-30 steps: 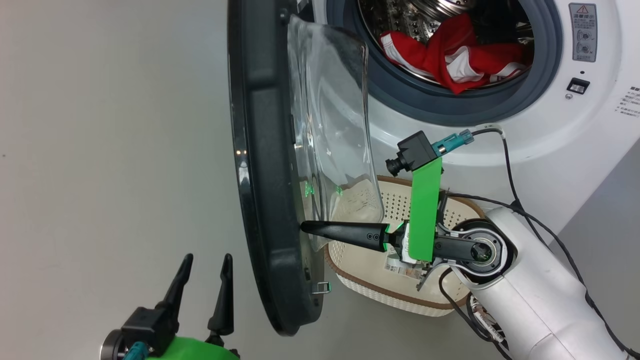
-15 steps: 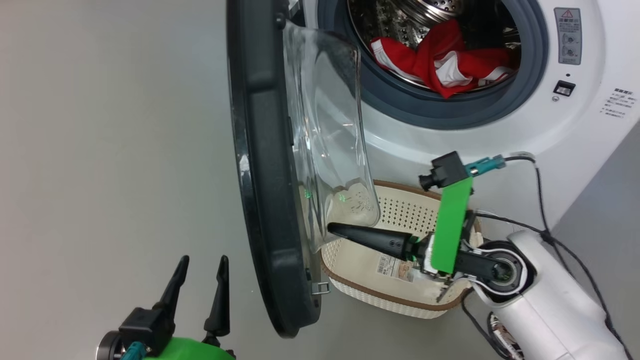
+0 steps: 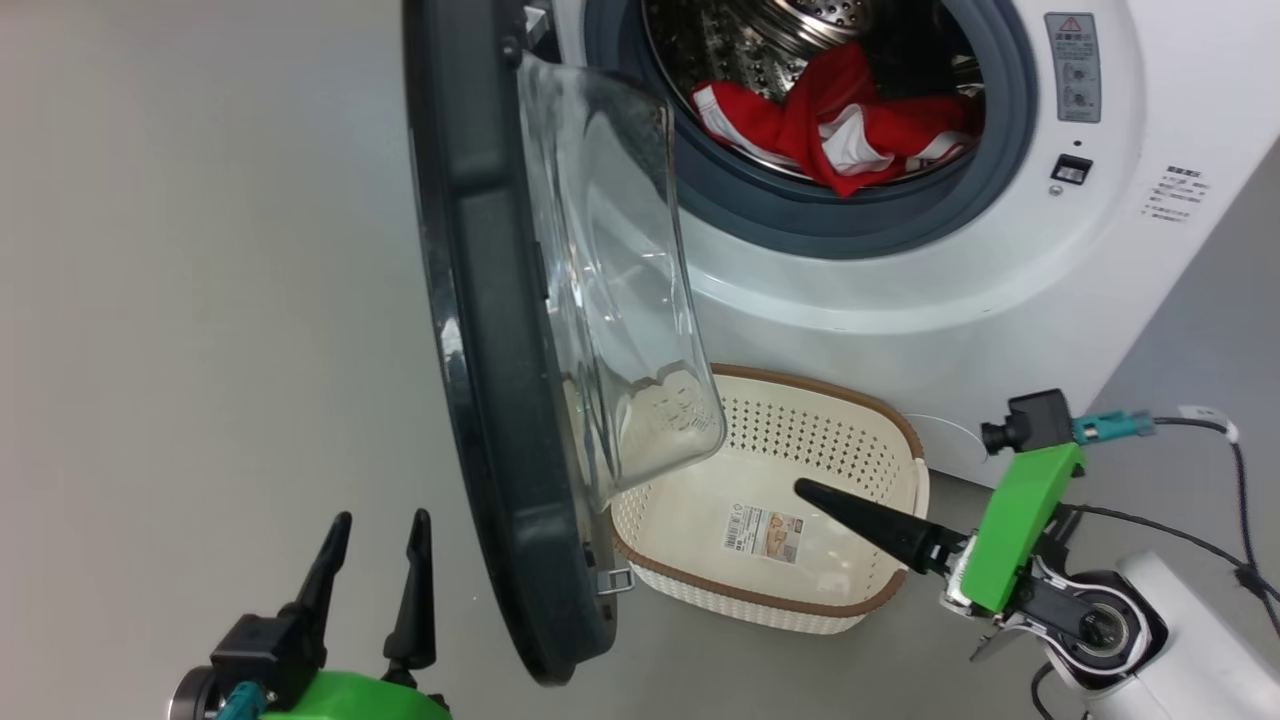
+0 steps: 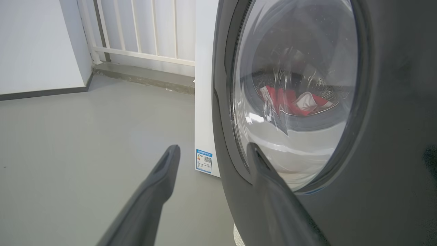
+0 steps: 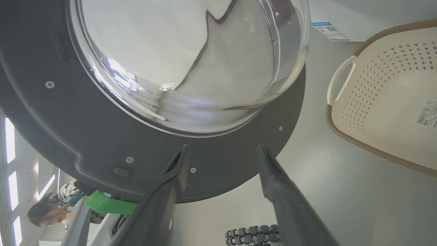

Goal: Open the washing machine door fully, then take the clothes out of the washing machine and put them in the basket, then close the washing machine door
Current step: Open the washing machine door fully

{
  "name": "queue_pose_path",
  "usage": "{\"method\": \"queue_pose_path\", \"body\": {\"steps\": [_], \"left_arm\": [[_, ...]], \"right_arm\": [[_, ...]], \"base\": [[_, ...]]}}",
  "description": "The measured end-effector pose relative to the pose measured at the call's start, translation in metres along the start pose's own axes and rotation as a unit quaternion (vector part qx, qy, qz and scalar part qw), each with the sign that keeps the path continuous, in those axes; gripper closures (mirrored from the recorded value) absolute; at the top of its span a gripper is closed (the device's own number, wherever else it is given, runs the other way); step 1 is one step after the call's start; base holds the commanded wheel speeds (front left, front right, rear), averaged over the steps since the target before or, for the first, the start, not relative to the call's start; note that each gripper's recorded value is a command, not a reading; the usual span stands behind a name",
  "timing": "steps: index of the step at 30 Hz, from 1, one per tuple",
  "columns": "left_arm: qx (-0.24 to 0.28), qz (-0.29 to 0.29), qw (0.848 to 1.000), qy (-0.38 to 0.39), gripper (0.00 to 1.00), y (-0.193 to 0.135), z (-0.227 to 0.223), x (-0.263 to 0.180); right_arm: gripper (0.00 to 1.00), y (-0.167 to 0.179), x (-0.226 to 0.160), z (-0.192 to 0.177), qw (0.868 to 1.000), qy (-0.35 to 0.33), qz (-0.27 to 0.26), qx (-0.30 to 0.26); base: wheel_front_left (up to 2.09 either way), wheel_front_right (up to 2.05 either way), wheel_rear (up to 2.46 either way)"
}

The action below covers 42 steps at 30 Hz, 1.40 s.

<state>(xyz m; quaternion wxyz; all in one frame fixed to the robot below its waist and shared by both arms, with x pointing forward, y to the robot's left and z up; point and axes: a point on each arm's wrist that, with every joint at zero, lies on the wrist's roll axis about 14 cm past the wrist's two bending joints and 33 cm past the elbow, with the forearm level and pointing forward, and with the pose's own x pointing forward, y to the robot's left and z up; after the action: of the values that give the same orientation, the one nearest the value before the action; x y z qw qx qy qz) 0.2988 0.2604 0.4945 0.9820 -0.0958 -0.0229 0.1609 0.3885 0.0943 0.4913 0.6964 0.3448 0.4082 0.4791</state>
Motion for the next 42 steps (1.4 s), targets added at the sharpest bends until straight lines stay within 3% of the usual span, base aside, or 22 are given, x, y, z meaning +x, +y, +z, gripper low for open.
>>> {"method": "queue_pose_path", "body": {"steps": [7,14,24,28,33,42], "left_arm": [[-0.001,-0.008,1.0,0.0,0.0,-0.003,-0.001,0.006],[0.0,-0.017,1.0,0.001,0.0,-0.008,-0.002,0.01],[0.001,-0.019,1.0,-0.005,0.0,-0.008,0.001,0.008],[-0.001,-0.019,1.0,0.001,0.0,-0.007,-0.003,0.004],[0.002,-0.022,1.0,0.002,0.0,-0.008,-0.004,0.005],[0.004,-0.021,1.0,0.004,0.0,-0.008,-0.005,0.005]], "right_arm": [[0.0,-0.036,-0.028,0.012,0.995,-0.062,-0.069,-0.037],[0.0,-0.059,-0.048,0.015,0.978,-0.116,-0.124,-0.118],[0.0,-0.07,-0.075,0.03,0.936,-0.223,-0.157,-0.224],[0.0,-0.073,-0.081,0.035,0.92,-0.235,-0.171,-0.263],[0.0,-0.049,-0.092,0.072,0.886,-0.31,-0.167,-0.302],[0.0,-0.035,-0.109,0.071,0.845,-0.351,-0.184,-0.36]], "base": [[0.0,0.0,0.0],[0.0,0.0,0.0],[0.0,0.0,0.0],[0.0,0.0,0.0],[0.0,0.0,0.0],[0.0,0.0,0.0]]}}
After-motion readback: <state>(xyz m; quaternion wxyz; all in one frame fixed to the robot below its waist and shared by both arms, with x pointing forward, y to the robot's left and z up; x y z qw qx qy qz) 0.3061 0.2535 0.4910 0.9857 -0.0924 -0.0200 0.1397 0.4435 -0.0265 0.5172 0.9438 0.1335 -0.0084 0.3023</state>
